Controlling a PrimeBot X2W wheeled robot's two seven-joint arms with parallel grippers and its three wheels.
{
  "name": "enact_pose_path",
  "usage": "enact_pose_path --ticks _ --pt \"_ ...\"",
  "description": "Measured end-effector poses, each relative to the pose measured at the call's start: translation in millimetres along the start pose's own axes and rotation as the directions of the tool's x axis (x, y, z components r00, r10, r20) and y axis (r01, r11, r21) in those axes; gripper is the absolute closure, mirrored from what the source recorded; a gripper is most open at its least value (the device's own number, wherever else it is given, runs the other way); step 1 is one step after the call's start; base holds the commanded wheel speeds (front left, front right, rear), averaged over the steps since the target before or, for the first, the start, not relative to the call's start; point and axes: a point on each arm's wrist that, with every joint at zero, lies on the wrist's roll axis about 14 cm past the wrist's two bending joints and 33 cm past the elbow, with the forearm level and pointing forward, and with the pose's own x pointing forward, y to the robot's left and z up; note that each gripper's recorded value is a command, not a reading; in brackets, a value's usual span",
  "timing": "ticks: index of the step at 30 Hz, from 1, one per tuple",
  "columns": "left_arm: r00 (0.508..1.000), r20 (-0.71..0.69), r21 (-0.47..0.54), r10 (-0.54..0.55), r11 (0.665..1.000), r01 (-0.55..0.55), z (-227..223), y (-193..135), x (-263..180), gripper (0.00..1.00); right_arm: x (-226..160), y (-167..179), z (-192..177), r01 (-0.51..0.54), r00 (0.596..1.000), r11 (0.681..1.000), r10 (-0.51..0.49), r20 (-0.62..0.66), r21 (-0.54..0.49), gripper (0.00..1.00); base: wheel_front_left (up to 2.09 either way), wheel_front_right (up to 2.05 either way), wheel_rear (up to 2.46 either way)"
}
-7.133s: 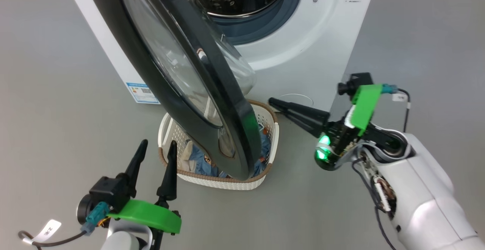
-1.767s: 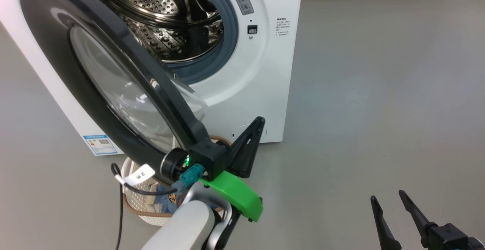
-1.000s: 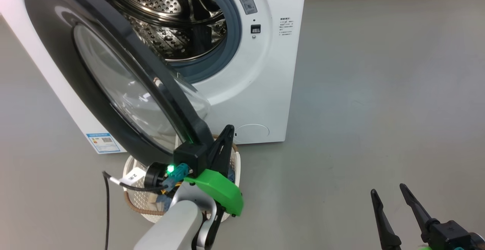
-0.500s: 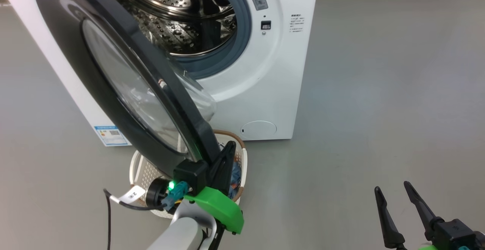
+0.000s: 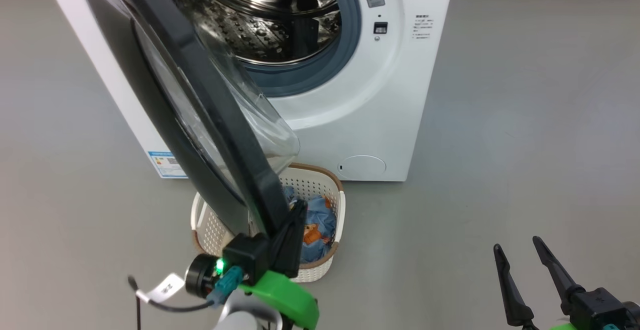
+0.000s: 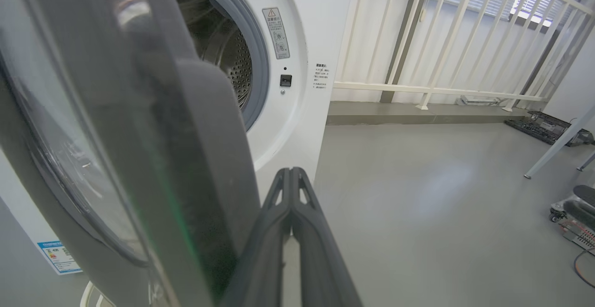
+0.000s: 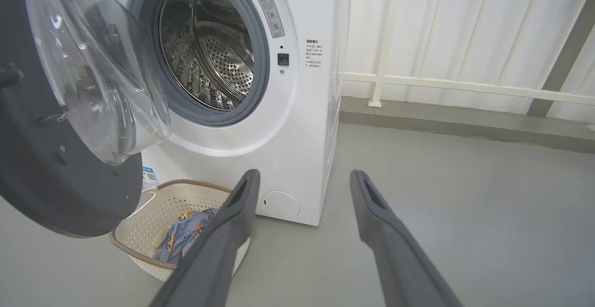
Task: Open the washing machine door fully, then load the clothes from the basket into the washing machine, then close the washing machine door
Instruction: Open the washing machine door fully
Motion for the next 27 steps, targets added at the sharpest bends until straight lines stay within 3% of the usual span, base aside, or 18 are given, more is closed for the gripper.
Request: enact_pose_path --ticks 27 --pt "0.983 0.024 0.068 0.183 0.981 -0.184 11.6 47.7 -56.6 1.0 21.9 42.2 6.6 -0.133 0.991 0.991 0.133 0.025 0.006 0.0 0.0 0.0 0.0"
